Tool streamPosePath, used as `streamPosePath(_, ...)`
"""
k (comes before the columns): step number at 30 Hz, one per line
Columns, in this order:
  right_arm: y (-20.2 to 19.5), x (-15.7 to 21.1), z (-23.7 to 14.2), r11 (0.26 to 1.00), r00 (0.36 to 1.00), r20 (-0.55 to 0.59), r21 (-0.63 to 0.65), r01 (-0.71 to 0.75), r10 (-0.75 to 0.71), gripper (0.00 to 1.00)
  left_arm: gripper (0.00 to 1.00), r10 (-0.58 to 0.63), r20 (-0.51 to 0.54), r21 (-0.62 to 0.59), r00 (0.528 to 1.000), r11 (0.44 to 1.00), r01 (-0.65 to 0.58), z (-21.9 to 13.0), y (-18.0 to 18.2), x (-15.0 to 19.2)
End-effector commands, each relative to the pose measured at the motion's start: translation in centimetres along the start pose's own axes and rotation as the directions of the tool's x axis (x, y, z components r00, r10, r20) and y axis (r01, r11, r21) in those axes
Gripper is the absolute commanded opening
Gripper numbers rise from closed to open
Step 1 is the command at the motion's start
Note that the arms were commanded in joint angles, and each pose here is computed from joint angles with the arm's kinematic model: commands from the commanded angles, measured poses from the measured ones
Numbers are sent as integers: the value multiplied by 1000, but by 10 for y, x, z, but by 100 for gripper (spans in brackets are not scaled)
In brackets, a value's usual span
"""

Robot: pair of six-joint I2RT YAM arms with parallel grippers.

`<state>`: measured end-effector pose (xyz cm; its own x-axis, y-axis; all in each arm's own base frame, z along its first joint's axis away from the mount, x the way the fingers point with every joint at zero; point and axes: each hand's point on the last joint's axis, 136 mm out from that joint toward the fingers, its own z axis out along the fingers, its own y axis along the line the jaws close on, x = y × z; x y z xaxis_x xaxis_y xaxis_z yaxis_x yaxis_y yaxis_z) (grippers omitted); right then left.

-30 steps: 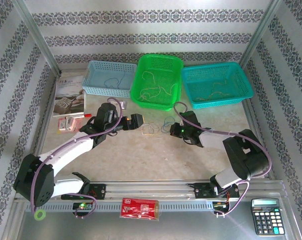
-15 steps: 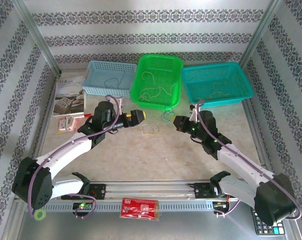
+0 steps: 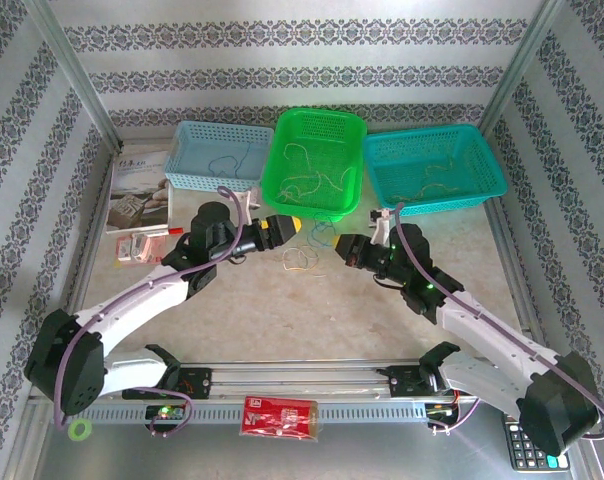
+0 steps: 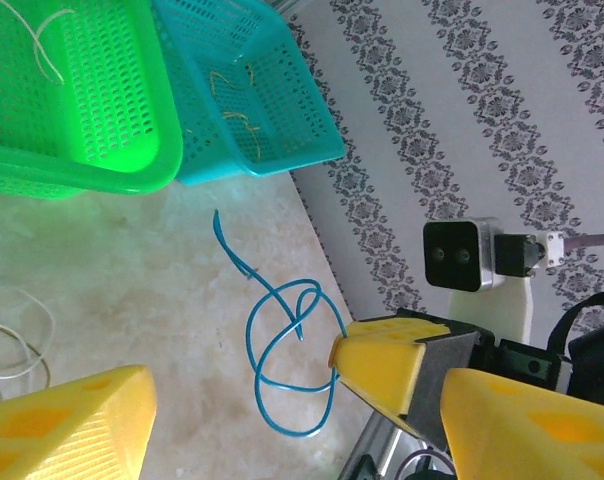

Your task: Untangle the cables

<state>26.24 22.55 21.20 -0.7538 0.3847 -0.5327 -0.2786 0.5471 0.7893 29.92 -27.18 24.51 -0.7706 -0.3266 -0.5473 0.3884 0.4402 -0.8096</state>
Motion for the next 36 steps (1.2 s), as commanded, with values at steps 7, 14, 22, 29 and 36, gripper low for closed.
streamPosePath(7, 36, -12, 3, 996, 1000, 28, -94, 6, -4, 0, 62, 25, -5, 49, 1000, 998, -25, 16, -11, 3)
streamPosePath(14, 39, -12, 5, 995, 1000, 27, -101, 4, -1, 0, 53, 27, -7, 54, 1000, 998, -27, 20, -12, 3)
streamPosePath(22, 38, -12, 6, 995, 1000, 29, -100, 0, 3, 0, 39, 27, -12, 57, 1000, 998, -27, 22, -12, 6)
streamPosePath(29, 37, -12, 5, 995, 999, 34, -98, 0, 3, 0, 34, 27, -16, 58, 1000, 998, -26, 23, -12, 9)
streamPosePath(36, 29, -10, 5, 997, 999, 41, -78, 0, 3, 0, 17, 25, -4, 60, 1000, 998, -24, 20, -15, 6)
